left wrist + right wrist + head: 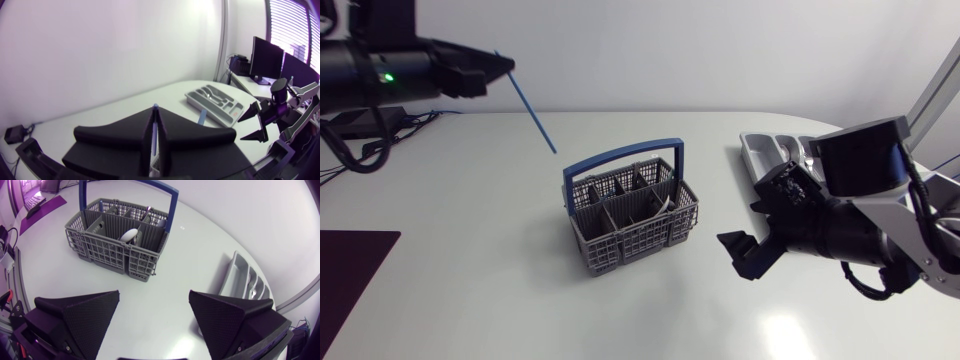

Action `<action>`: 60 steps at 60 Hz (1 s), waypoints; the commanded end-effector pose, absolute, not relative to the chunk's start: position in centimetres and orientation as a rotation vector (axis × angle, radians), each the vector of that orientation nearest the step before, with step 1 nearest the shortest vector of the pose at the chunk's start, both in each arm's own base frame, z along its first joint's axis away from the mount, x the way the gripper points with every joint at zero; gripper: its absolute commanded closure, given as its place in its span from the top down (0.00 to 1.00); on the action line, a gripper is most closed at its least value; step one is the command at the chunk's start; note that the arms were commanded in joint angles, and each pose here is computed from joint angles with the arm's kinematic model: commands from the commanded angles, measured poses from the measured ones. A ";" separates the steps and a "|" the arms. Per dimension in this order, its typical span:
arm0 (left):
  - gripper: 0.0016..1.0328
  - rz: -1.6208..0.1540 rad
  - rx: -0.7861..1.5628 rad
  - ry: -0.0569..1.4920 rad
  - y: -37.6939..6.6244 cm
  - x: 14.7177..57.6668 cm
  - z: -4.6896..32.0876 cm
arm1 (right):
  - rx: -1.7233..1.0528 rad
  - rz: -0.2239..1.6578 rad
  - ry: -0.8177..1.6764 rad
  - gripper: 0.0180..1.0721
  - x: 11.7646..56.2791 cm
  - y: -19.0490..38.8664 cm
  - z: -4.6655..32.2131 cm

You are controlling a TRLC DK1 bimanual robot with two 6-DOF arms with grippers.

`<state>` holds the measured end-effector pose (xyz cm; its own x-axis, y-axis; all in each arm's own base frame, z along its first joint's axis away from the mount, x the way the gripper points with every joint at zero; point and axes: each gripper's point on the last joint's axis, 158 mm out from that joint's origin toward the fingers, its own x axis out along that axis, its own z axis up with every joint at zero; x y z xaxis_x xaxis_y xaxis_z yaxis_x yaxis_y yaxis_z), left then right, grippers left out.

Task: Unload the cutlery basket into the drawer organizer.

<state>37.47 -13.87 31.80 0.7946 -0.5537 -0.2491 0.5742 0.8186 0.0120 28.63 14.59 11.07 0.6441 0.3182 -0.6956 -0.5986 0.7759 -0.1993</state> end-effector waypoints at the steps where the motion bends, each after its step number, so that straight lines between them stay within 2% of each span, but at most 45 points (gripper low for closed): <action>1: 0.03 -0.596 0.129 0.118 -13.8 35.3 35.2 | -0.444 0.544 0.679 0.95 28.0 14.6 11.2; 6: 0.03 -0.591 0.122 0.055 -14.2 33.9 37.6 | -0.435 0.547 0.634 0.95 28.0 14.9 12.8; 19: 0.03 -0.678 -0.008 0.094 -17.5 32.7 38.4 | -0.397 0.566 0.535 0.95 27.8 16.0 16.9; 29: 0.03 -0.818 -0.142 0.259 -21.8 32.8 35.1 | -0.382 0.640 0.470 0.95 27.1 18.4 19.5; 43: 0.03 -0.999 -0.215 0.459 -27.1 32.0 30.4 | -0.352 0.794 0.478 0.95 26.3 22.4 20.4; 46: 0.03 -1.044 -0.233 0.508 -28.1 31.7 29.6 | -0.350 0.824 0.477 0.92 26.1 23.4 20.7; 60: 0.03 -1.103 -0.234 0.562 -30.5 31.2 28.4 | -0.345 0.922 0.522 0.87 26.1 26.4 20.0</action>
